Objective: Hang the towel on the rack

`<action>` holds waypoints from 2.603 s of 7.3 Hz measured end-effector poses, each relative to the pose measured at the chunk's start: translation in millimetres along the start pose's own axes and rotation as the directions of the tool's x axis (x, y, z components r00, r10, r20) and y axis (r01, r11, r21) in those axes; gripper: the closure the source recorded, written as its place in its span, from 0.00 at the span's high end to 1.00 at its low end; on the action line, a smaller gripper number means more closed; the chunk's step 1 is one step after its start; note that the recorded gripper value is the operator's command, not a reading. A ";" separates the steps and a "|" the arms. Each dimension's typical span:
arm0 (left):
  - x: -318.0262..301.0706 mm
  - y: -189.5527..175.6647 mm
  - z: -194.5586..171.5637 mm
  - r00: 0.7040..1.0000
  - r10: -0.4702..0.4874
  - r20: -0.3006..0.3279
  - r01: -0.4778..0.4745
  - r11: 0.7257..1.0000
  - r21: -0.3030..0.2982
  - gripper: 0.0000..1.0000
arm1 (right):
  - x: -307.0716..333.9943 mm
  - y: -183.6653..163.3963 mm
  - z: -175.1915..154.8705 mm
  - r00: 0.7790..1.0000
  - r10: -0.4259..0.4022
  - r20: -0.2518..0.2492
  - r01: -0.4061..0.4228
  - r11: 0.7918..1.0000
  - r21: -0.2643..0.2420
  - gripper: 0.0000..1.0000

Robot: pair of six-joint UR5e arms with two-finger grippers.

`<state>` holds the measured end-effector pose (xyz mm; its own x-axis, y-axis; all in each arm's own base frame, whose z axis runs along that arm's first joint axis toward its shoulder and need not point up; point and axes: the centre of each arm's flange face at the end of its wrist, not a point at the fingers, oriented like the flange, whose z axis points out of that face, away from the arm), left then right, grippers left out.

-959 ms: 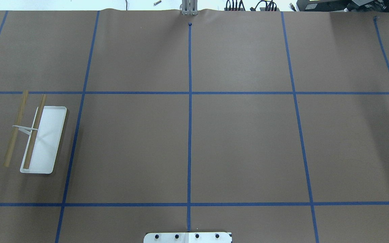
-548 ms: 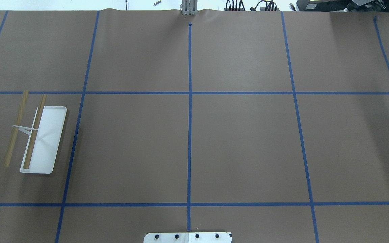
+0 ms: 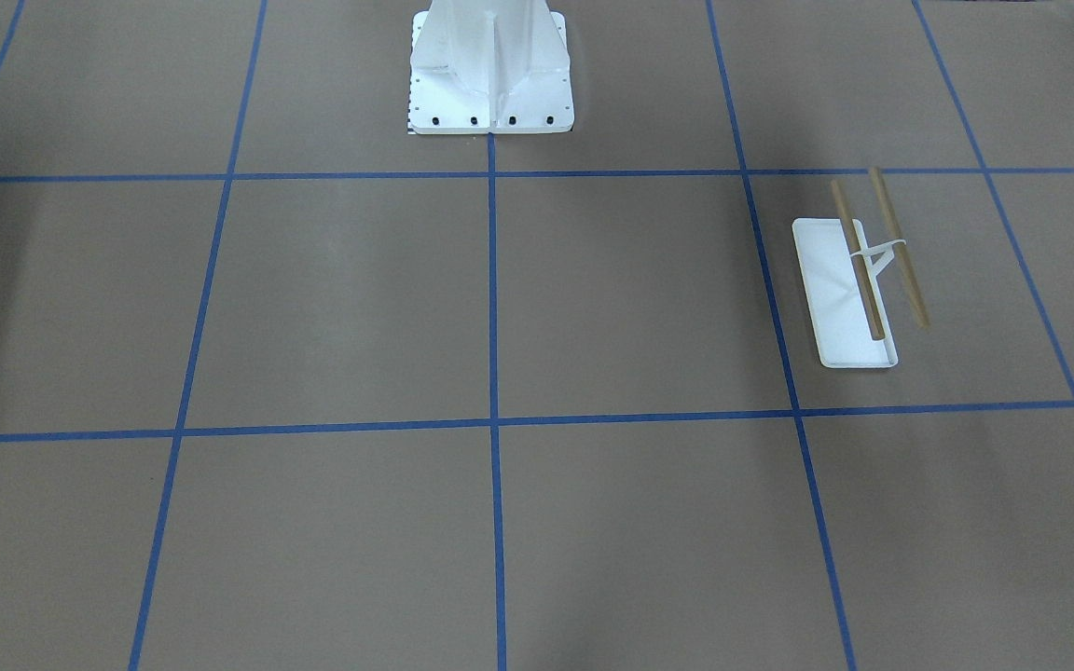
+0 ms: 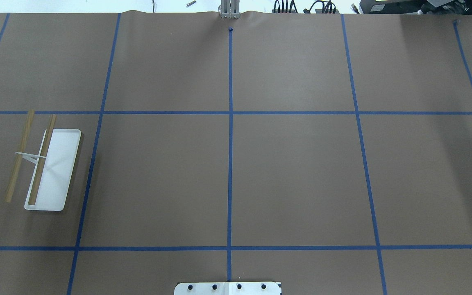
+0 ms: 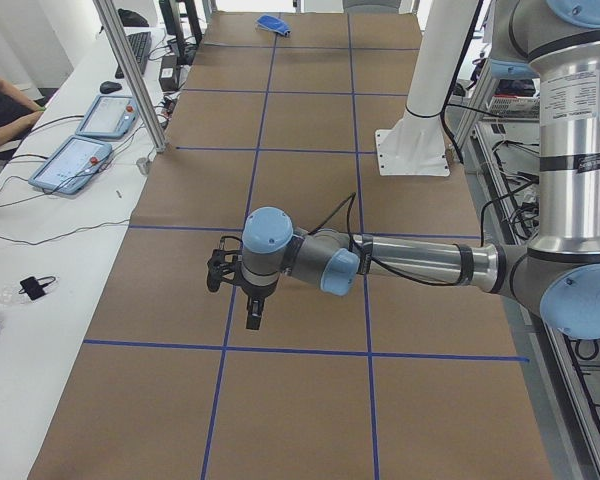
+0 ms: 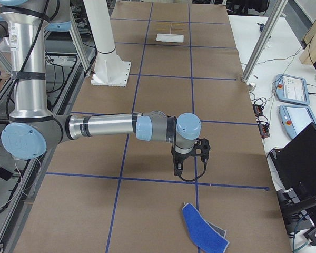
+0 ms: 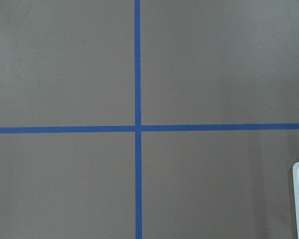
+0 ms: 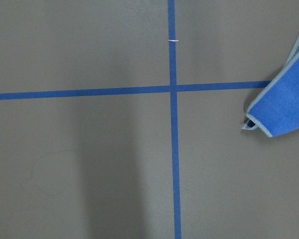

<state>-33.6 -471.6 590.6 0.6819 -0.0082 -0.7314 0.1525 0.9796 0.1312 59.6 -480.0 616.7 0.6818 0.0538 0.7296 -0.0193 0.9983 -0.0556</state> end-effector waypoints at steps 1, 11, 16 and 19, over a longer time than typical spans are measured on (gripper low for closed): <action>-0.1 0.1 0.2 1.000 -0.012 0.000 0.012 1.000 0.001 0.98 | 6.3 2.8 5.5 1.000 0.012 -0.004 -0.012 1.000 -0.011 1.00; 3.8 2.0 -3.7 1.000 -0.001 -0.011 0.001 1.000 0.019 0.98 | 126.7 -62.9 125.0 0.969 0.198 -0.145 -0.190 0.980 0.066 1.00; 3.5 2.5 -3.4 1.000 -0.002 -0.012 0.003 1.000 0.018 0.98 | 117.6 -86.6 150.5 0.969 0.185 -0.164 -0.185 0.983 0.015 1.00; 4.5 2.5 -5.8 1.000 0.000 -0.013 0.000 1.000 0.023 0.98 | 121.9 -80.9 167.4 0.966 0.187 -0.179 -0.193 0.981 -0.016 1.00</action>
<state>-34.3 -468.0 583.7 0.6724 -0.0055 -0.7401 0.1688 0.9747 0.1461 21.8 -550.3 824.2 0.7856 0.2342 0.5727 -0.1385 0.9687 -0.2062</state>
